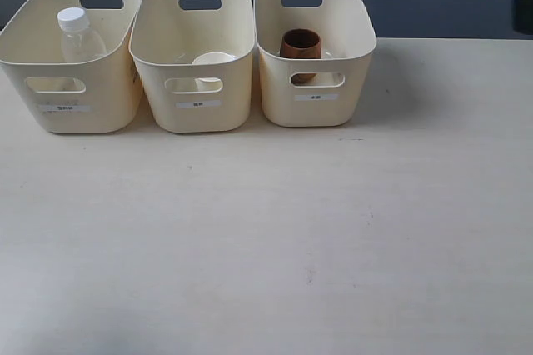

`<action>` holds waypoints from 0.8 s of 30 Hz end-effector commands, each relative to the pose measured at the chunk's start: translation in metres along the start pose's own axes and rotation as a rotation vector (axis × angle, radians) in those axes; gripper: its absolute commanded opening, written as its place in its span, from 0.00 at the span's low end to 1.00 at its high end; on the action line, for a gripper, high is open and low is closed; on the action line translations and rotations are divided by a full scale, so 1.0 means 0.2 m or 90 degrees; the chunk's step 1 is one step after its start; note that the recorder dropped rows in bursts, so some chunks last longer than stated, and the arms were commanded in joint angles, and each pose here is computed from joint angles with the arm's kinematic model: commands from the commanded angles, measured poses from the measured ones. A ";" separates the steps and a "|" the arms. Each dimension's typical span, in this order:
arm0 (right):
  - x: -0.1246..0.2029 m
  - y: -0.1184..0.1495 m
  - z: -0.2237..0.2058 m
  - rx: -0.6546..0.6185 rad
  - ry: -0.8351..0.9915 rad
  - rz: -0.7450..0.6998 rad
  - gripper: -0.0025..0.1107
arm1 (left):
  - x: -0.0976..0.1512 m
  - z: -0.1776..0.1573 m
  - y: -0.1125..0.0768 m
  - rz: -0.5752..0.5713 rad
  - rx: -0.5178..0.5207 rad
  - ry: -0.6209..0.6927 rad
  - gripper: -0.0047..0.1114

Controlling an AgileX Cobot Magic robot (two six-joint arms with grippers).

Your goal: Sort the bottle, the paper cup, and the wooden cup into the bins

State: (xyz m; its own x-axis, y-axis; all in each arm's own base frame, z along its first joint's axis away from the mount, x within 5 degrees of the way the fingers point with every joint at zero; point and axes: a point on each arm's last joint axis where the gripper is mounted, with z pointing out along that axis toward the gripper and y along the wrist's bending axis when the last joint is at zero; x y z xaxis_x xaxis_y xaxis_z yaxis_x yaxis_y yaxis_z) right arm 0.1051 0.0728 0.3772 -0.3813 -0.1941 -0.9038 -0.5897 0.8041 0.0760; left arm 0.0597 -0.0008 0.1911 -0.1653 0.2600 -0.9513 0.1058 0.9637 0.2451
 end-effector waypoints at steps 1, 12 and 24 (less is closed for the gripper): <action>0.28 -0.07 -0.06 0.104 -0.103 0.012 0.02 | 0.00 0.00 0.00 0.000 0.003 -0.002 0.04; 0.82 -0.17 -0.06 0.348 -0.298 0.017 0.02 | 0.00 0.00 0.00 0.000 0.003 -0.002 0.04; 0.96 -0.22 0.00 0.423 -0.245 0.052 0.02 | 0.00 0.00 0.00 0.000 0.003 -0.002 0.04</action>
State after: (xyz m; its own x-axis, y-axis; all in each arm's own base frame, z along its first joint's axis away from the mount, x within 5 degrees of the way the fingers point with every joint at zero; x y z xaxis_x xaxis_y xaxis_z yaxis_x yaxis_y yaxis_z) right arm 0.0567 0.0004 0.2007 -0.0626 0.0172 -0.9979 0.0202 0.9997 0.0159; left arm 0.0597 -0.0008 0.1911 -0.1653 0.2600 -0.9513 0.1058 0.9637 0.2451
